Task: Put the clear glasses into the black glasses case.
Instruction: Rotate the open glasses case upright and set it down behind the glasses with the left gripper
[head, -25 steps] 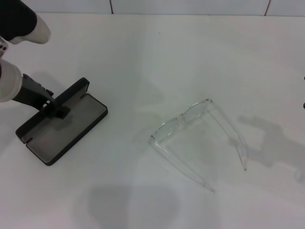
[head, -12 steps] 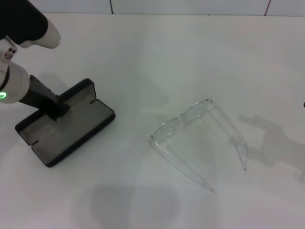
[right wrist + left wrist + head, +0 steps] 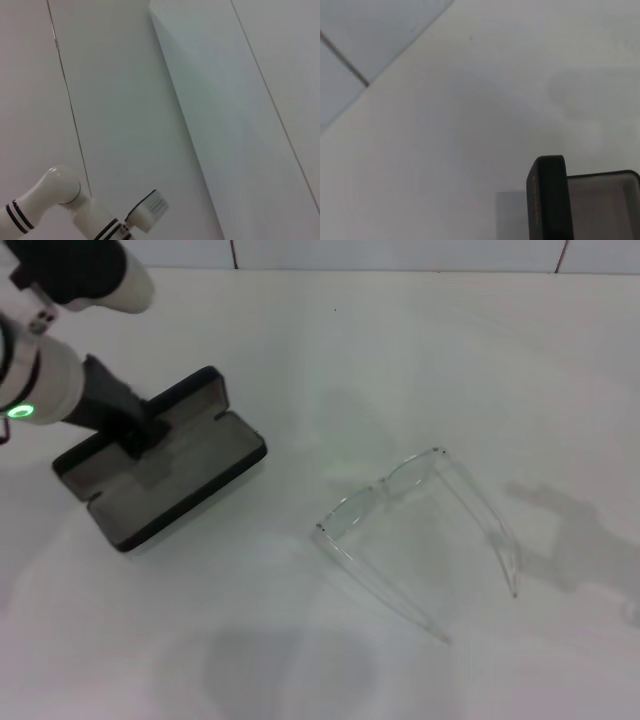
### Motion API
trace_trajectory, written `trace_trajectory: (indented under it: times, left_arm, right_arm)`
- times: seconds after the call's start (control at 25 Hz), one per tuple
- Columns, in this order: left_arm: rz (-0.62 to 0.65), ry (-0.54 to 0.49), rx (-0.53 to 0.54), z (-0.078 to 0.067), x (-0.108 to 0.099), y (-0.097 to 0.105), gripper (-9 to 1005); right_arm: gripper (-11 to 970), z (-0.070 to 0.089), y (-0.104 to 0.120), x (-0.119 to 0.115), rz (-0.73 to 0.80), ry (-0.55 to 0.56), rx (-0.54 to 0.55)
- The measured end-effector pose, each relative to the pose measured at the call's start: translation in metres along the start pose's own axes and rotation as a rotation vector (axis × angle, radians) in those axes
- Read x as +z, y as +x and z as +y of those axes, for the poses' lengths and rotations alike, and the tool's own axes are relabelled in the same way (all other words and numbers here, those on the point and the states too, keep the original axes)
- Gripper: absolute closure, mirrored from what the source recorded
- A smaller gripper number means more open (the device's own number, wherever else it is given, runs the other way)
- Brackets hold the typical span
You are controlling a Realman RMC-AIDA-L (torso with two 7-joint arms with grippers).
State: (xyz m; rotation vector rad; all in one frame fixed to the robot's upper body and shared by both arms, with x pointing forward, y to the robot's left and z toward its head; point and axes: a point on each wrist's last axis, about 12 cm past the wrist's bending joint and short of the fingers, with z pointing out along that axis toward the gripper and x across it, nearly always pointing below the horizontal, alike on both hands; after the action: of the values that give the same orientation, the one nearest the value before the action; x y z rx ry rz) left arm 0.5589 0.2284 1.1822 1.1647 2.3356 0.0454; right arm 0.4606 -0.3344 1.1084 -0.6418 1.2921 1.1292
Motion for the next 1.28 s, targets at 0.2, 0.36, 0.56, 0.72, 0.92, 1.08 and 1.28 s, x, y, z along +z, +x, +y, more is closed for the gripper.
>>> trace_trajectory:
  times: [0.2,0.36,0.56,0.72,0.92,1.08,1.28]
  left_arm:
    - [-0.074,-0.055,0.132,-0.013,0.000,-0.026,775]
    - [-0.127,-0.108,0.239,-0.025,0.004,-0.046,767]
    - [-0.180,-0.109,0.361,-0.044,0.018,-0.073,757]
    - [-0.185,-0.095,0.433,-0.056,0.035,-0.087,749]
    - [-0.181,-0.075,0.498,-0.070,0.054,-0.097,739]
    - [-0.197,-0.073,0.535,-0.080,0.064,-0.099,731]
    - [-0.208,-0.070,0.553,-0.085,0.068,-0.100,721]
  right_arm:
    - [254,0.013,-0.006,-0.021,-0.032,-0.039,-0.034]
    - [254,0.027,-0.006,-0.034,0.050,-0.119,-0.002]
    - [255,0.038,0.004,-0.039,0.080,-0.118,0.037]
    - [255,0.041,0.008,-0.040,0.079,-0.113,0.045]
    - [255,0.042,0.010,-0.040,0.074,-0.110,0.055]
    - [255,0.042,0.010,-0.041,0.071,-0.106,0.052]
    - [255,0.041,0.010,-0.039,0.065,-0.106,0.053]
